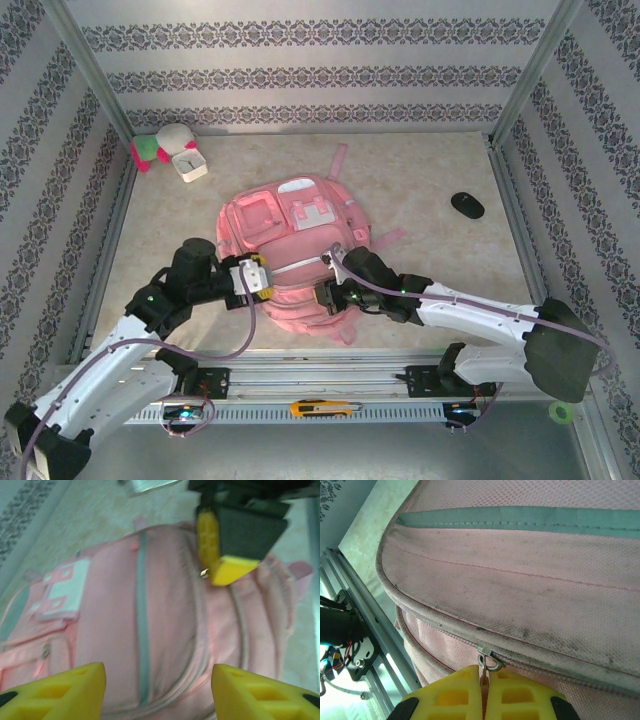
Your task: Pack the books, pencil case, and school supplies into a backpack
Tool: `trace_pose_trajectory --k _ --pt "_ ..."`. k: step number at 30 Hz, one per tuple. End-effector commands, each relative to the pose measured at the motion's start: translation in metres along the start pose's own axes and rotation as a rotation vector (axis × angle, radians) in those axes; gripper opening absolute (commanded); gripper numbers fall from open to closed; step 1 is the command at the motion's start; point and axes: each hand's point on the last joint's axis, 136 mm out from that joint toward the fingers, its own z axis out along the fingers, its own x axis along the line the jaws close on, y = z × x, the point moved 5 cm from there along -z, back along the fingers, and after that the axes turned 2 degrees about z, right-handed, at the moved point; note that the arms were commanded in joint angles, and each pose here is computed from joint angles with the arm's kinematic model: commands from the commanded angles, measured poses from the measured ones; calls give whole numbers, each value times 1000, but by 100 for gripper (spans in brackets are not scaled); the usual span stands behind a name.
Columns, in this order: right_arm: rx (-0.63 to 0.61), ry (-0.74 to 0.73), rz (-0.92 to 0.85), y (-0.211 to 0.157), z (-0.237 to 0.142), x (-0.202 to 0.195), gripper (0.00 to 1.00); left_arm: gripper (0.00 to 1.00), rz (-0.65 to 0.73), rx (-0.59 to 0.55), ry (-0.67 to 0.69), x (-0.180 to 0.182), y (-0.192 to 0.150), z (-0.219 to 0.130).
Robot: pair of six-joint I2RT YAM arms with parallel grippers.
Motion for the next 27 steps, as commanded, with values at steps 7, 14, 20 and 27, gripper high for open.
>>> trace_pose_trajectory --k 7,14,20,27 --pt "-1 42 -27 6 1 11 0 58 58 77 -50 1 9 63" --pt "5 45 -22 2 0 7 0 31 73 167 10 15 -4 84" --pt "4 87 88 2 -14 -20 0 5 118 208 -48 9 -29 62" --pt "-34 49 158 1 -38 -59 0 4 95 275 -64 10 -54 19"
